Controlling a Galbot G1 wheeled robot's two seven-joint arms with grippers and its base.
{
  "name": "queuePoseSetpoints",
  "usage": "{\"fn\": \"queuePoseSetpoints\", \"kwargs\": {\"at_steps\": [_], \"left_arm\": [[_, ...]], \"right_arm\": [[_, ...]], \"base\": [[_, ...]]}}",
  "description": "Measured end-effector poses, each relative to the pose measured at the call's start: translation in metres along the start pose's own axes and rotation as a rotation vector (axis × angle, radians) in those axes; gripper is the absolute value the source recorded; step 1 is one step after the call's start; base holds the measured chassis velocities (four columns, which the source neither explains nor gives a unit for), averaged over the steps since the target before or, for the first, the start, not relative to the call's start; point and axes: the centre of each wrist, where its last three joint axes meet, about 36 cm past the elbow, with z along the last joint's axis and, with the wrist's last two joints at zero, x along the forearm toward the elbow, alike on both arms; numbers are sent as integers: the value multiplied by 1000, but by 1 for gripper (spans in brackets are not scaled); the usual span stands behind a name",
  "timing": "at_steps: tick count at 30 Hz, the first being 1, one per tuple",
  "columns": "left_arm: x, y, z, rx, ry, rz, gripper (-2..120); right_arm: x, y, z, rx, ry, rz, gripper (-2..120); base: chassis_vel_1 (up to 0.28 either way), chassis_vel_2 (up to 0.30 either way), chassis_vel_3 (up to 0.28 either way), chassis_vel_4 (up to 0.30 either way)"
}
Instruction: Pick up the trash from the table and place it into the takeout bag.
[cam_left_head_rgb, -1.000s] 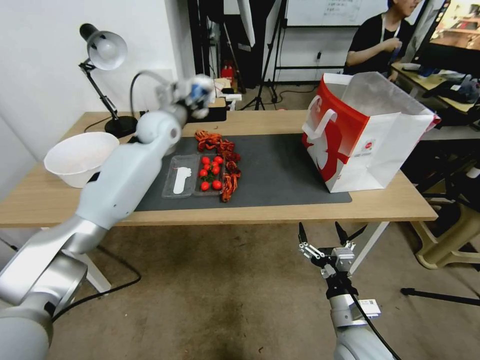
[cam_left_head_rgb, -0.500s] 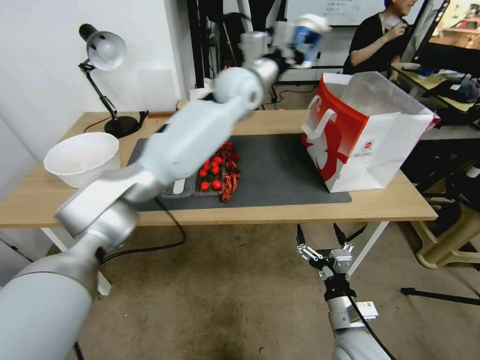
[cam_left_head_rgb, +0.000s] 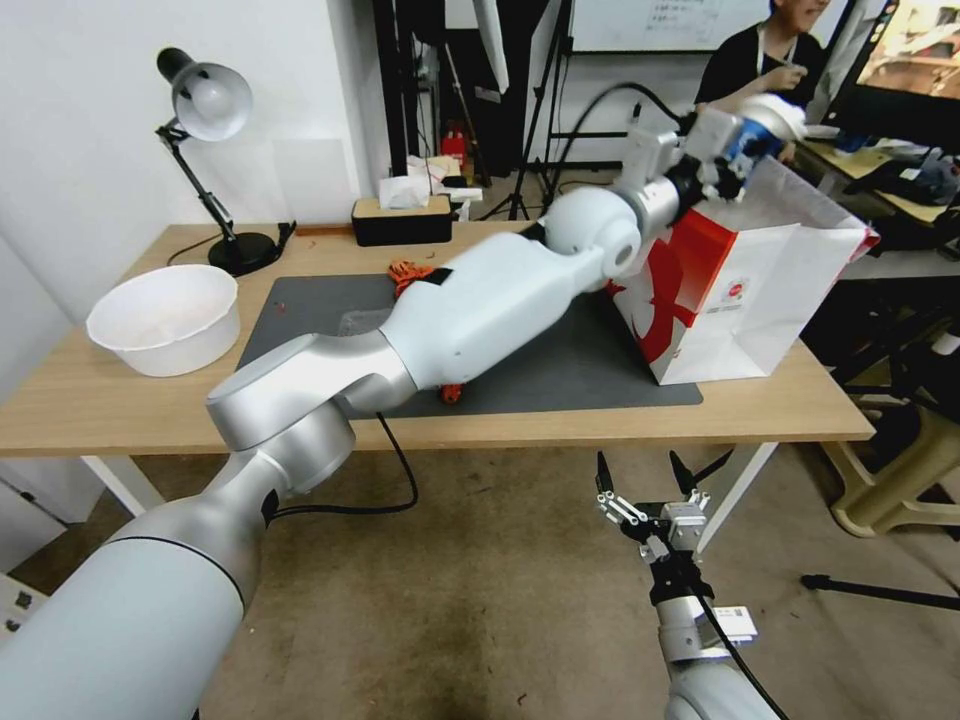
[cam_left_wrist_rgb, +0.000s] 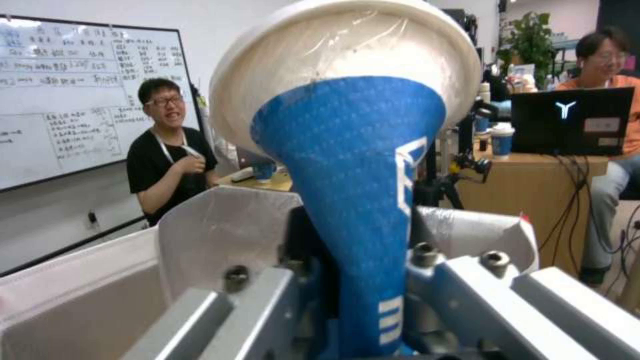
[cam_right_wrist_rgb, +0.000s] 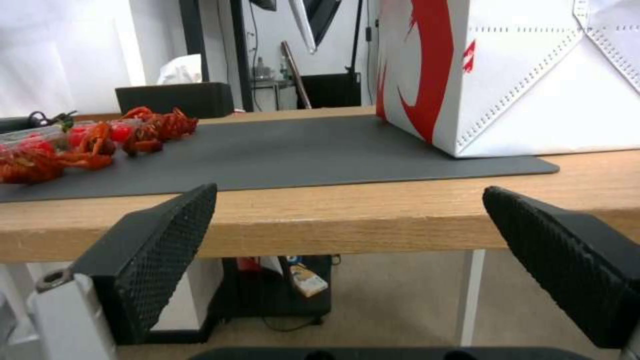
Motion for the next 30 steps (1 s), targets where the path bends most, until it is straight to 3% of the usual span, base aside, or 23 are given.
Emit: {"fn": "queuePoseSetpoints", "kwargs": {"at_steps": [9,10,16,18,21,22,30], "left_arm": [[-1,9,-1,-45,17,-18,40],[-1,11,-1,-54,25,-20,49],[-1,13,0,-66,37,-24,56],[0,14,1,-86,55,-30,75],[0,15,1,-93,63,-31,79],[0,15,1,-98,68,-32,90],[0,16,-4,-132,107,-36,100]], "right_arm": [[2,0,1,-2,1,0,100],[3,0,1,-3,3,0,100],[3,0,1,-3,3,0,100],[3,1,1,-4,3,0,100],[3,1,1,-4,3,0,100],[3,1,1,-4,2,0,100],[2,1,0,-5,-2,0,100]], "base": [[0,0,0,0],[0,0,0,0],[0,0,0,0],[0,0,0,0],[0,0,0,0],[0,0,0,0],[0,0,0,0]]}}
